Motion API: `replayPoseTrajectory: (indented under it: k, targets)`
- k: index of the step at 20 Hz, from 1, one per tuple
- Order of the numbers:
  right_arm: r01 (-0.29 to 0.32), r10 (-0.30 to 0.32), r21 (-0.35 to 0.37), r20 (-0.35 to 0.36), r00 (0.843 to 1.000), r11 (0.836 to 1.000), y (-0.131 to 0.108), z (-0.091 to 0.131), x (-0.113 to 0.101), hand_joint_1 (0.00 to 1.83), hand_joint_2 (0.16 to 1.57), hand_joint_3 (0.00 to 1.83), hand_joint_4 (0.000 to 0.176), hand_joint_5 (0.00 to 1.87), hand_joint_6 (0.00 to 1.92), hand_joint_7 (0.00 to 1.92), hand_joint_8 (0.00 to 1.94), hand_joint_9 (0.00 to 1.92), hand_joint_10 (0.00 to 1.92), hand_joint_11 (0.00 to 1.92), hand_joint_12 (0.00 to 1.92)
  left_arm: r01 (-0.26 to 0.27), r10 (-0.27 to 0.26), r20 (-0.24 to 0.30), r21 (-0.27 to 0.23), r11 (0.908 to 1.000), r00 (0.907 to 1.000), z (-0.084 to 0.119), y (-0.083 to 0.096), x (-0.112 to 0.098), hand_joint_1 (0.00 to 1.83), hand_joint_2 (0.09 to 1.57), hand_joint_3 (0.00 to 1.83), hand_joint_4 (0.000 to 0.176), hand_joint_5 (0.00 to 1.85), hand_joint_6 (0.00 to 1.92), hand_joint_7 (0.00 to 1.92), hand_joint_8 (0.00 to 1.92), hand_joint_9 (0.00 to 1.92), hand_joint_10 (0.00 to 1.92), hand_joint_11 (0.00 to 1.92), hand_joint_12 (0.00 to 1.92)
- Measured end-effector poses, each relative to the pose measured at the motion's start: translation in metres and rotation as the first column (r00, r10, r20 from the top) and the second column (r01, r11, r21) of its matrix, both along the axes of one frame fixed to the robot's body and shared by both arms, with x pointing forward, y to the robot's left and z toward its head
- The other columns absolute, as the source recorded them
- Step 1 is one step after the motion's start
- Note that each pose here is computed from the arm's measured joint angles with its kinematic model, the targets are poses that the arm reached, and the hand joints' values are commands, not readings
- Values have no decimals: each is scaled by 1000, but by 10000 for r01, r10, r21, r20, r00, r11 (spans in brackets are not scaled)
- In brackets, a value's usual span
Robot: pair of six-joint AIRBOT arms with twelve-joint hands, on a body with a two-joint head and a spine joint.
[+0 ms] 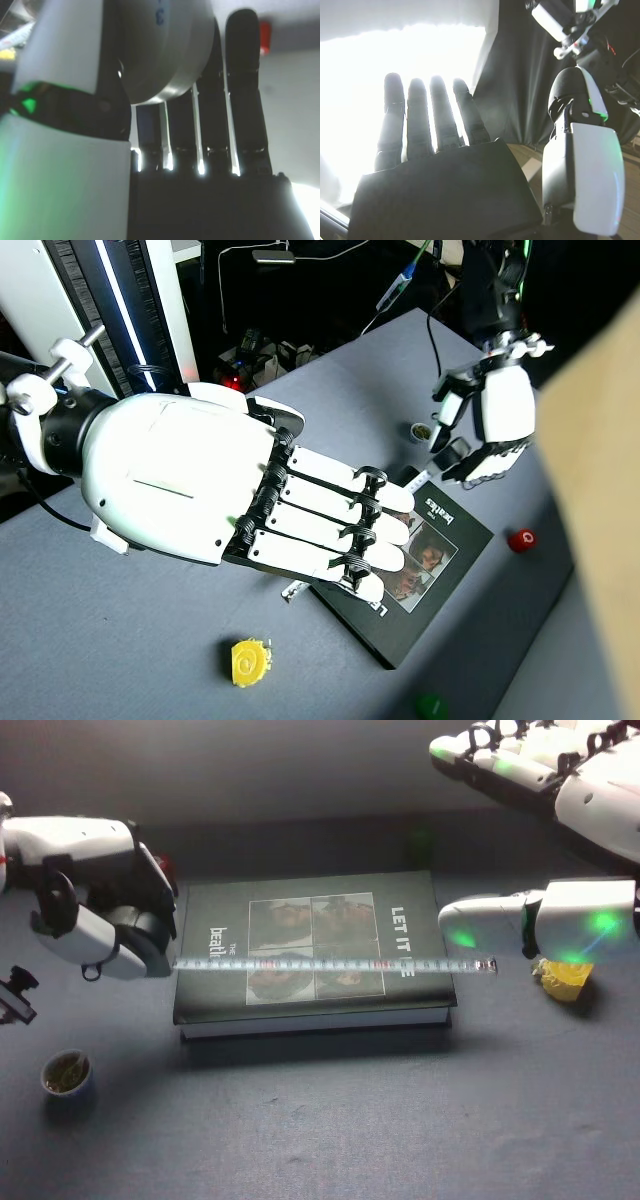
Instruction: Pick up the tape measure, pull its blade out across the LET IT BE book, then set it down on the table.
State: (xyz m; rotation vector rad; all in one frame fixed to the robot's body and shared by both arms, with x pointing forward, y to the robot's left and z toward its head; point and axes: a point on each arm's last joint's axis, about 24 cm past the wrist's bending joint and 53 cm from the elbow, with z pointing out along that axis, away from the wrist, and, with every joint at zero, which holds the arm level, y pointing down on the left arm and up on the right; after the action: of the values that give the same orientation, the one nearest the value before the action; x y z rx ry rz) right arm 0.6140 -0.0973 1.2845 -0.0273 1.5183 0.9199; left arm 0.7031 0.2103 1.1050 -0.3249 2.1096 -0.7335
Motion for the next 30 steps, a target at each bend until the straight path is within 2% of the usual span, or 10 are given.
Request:
replayPoseTrajectory:
  k: [3, 10, 13, 19, 22, 26, 30]
  targets:
    - [-25, 25, -31, 65, 10000, 10000, 1, 1, 0, 84, 1056, 6, 0, 18, 4, 54, 0, 50, 1, 0, 567, 30, -30, 5, -9, 10000, 10000, 5, 2, -4, 1384, 1083, 0, 0, 1043, 700, 1102, 870, 891, 1212, 743, 1153]
    - [-70, 71, -77, 122, 9999, 9999, 2, 2, -2, 86, 1050, 2, 0, 19, 3, 54, 0, 50, 1, 0, 568, 154, -123, -707, 433, 9989, 9974, -6, 17, -34, 1384, 1085, 0, 0, 1028, 722, 1105, 867, 889, 1214, 760, 1158]
    - [-181, 181, -51, 98, 9998, 9998, 6, 2, -6, 86, 1049, 2, 0, 20, 3, 55, 0, 50, 1, 0, 570, 345, -299, -1053, 423, 9985, 9940, -13, 11, -50, 1383, 1086, 0, 0, 1020, 744, 1112, 856, 881, 1218, 743, 1151]
    - [-230, 230, -73, 105, 9997, 9997, 8, 2, -7, 85, 1052, 3, 0, 20, 2, 55, 0, 50, 1, 0, 573, 539, -484, -1484, 331, 9980, 9877, -28, 0, -69, 1382, 1087, 0, 0, 1048, 714, 1091, 892, 866, 1230, 762, 1160]
    - [-239, 240, -104, 120, 9996, 9997, 8, 1, -7, 86, 1052, 2, 0, 20, 1, 55, 0, 51, 0, 0, 563, 419, -389, -1386, 189, 9989, 9896, -38, -4, -69, 1382, 1087, 0, 0, 1047, 715, 1091, 890, 868, 1230, 757, 1155]
    - [-325, 328, -129, 197, 9993, 9994, 10, 1, -10, 93, 1060, 3, 0, 1, 0, 47, 0, 28, 1, 0, 479, 337, -342, -1014, -68, 9994, 9943, -36, -12, -66, 1383, 1083, 0, 0, 1045, 750, 1104, 822, 882, 1230, 728, 1160]
    - [-511, 517, -190, 300, 9982, 9985, 16, 3, -15, 89, 1068, 5, 0, 0, 0, 42, 0, 21, 0, 0, 480, 368, -368, -1145, -19, 9993, 9927, -45, -14, -71, 1383, 1084, 0, 0, 1043, 751, 1086, 841, 899, 1222, 717, 1190]
